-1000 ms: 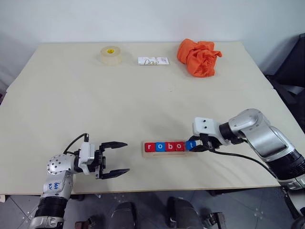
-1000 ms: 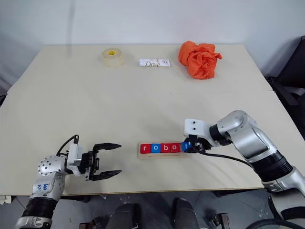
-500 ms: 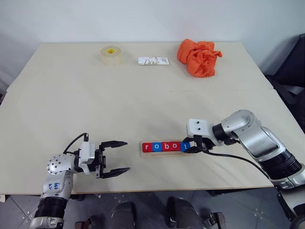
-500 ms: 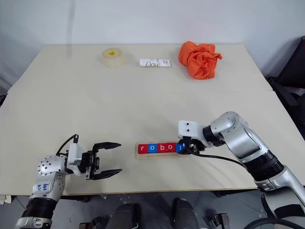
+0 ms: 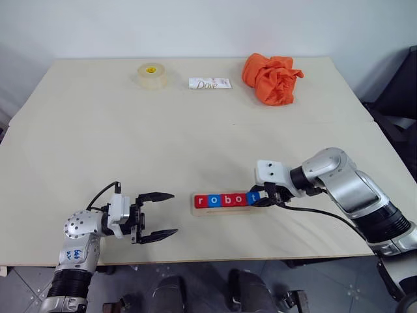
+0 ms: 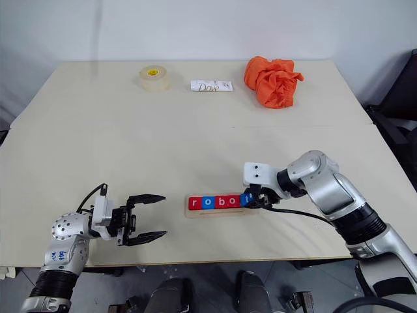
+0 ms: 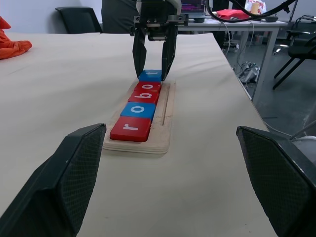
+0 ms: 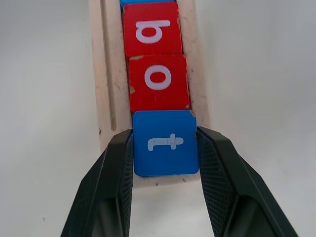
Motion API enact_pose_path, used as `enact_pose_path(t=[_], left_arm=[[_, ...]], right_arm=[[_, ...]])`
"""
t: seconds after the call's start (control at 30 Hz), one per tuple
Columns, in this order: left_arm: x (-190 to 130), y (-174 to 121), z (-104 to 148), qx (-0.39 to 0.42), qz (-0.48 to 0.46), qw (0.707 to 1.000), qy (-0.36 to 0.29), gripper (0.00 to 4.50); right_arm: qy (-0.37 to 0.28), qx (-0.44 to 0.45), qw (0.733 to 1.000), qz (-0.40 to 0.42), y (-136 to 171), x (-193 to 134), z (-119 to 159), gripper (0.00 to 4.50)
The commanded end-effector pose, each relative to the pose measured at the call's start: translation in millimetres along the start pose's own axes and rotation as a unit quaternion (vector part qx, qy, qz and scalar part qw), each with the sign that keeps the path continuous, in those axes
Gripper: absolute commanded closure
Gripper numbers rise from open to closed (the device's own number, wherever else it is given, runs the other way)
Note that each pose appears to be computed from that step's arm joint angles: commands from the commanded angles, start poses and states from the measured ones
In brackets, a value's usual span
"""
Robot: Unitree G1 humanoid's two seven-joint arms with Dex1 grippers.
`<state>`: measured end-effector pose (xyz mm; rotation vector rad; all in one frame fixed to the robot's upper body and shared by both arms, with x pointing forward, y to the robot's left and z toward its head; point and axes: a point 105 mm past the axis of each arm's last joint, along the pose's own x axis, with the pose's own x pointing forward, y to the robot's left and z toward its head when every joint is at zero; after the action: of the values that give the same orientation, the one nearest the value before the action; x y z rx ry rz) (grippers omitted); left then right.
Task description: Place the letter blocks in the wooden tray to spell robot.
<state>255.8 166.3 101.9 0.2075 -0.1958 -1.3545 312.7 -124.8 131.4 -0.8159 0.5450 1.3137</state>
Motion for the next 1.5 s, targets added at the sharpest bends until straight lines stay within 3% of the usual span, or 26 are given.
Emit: enact_pose_path(t=[0.03, 0.3, 0.6, 0.83, 1.0, 1.23, 1.4, 1.5], left_arm=[[0, 3, 5, 0.012, 0.004, 1.0, -0.008, 0.0], [0, 5, 5, 0.014, 0.006, 1.0, -0.008, 0.0], [-1, 8, 5, 0.016, 0.007, 1.0, -0.007, 0.0], [-1, 13, 3, 0.016, 0.028, 0.999, 0.006, 0.0], [-7, 25, 3, 0.043, 0.095, 0.994, 0.041, 0.0], [-30, 26, 21, 0.059, 0.115, 0.991, 0.027, 0.0], [-54, 20, 28, 0.053, 0.109, 0.992, 0.035, 0.0], [-66, 19, 29, 0.053, 0.117, 0.991, 0.036, 0.0]], right_arm=[[-0.021, -0.013, 1.0, 0.0, 2, -3, 12, 3.05], [-0.023, -0.006, 1.0, -0.006, -1, 0, 12, 3.05], [-0.048, 0.005, 0.999, -0.018, 1, -16, 25, 0.06], [-0.1, 0.011, 0.993, -0.057, -1, -38, 24, 0.03], [-0.164, 0.032, 0.984, -0.06, 13, -60, -4, 0.03], [-0.297, 0.031, 0.953, -0.045, 33, -94, -42, 0.03], [-0.28, 0.024, 0.959, -0.05, 35, -97, -67, 0.03], [-0.29, 0.015, 0.955, -0.063, 25, -101, -66, 0.03]])
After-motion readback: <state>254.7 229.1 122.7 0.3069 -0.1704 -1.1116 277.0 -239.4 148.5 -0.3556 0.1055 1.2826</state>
